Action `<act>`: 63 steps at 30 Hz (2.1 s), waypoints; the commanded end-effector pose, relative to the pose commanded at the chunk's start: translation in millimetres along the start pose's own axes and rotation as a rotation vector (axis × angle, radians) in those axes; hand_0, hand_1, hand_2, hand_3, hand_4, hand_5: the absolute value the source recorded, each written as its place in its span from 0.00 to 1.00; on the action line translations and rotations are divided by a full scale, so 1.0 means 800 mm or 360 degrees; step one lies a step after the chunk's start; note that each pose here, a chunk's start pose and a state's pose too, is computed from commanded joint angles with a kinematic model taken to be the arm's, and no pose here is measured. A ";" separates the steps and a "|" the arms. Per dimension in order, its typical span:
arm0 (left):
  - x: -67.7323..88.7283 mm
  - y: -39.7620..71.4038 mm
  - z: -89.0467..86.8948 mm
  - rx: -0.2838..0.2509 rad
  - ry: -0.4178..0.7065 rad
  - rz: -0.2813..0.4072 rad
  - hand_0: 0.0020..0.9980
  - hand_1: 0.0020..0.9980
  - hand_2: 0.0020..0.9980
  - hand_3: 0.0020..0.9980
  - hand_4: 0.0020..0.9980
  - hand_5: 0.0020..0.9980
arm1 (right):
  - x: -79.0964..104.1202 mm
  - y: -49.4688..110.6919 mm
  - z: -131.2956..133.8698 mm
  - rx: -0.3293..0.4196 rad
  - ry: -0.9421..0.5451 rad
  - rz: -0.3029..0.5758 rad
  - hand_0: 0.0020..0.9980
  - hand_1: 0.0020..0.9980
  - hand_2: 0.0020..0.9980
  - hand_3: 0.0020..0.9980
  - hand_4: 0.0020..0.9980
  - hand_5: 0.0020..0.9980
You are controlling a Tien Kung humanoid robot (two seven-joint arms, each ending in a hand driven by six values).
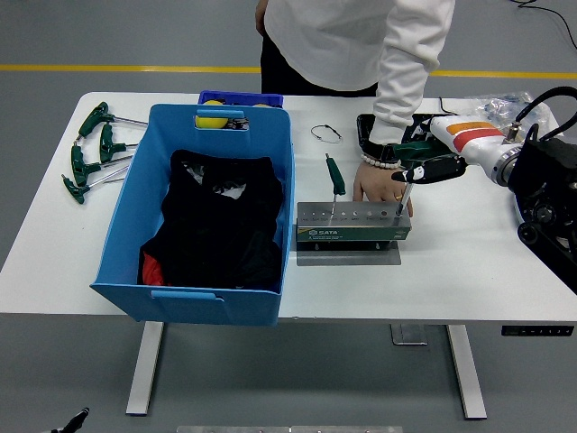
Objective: Lift tool from toolbox,place it in box,lift tool from toolbox,place it in box
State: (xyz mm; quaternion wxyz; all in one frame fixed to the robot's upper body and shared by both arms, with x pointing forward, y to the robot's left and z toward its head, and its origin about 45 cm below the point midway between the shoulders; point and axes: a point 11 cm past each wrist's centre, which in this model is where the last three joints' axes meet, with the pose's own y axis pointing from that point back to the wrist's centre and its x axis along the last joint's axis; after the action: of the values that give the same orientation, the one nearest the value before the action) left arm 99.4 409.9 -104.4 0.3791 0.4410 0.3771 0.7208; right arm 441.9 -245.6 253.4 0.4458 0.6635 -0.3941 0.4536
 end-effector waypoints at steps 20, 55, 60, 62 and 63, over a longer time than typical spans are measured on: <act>-0.001 0.000 0.002 -0.0006 0.0002 -0.0002 0.79 0.81 0.82 0.73 0.72 0.59 | -0.023 -0.005 0.005 -0.0034 0.0012 -0.0003 0.25 0.23 0.22 0.25 1.00 0.78; 0.000 0.000 0.000 0.0003 -0.0016 0.0002 0.79 0.81 0.82 0.73 0.72 0.59 | -0.034 -0.001 0.014 0.0023 -0.0130 0.0477 0.00 0.00 0.00 0.00 1.00 0.56; 0.001 0.000 -0.002 0.0007 -0.0021 0.0005 0.79 0.81 0.82 0.73 0.72 0.59 | -0.023 0.003 0.012 0.0047 -0.0127 0.0577 0.00 0.00 0.00 0.00 1.00 0.52; 0.002 0.000 -0.003 0.0008 -0.0022 0.0005 0.79 0.81 0.82 0.73 0.72 0.59 | -0.019 0.004 0.011 0.0054 -0.0128 0.0609 0.00 0.00 0.00 0.00 1.00 0.52; 0.002 0.000 -0.003 0.0007 -0.0022 0.0005 0.79 0.81 0.82 0.73 0.72 0.59 | -0.016 0.005 0.010 0.0061 -0.0133 0.0627 0.00 0.00 0.00 0.00 1.00 0.52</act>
State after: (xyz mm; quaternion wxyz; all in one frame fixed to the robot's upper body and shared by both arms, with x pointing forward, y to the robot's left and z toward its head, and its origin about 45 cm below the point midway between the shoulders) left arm 97.1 410.7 -104.7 0.3795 0.4475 0.3754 0.7175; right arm 436.5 -253.0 240.7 0.3190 0.6001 -0.5259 0.5114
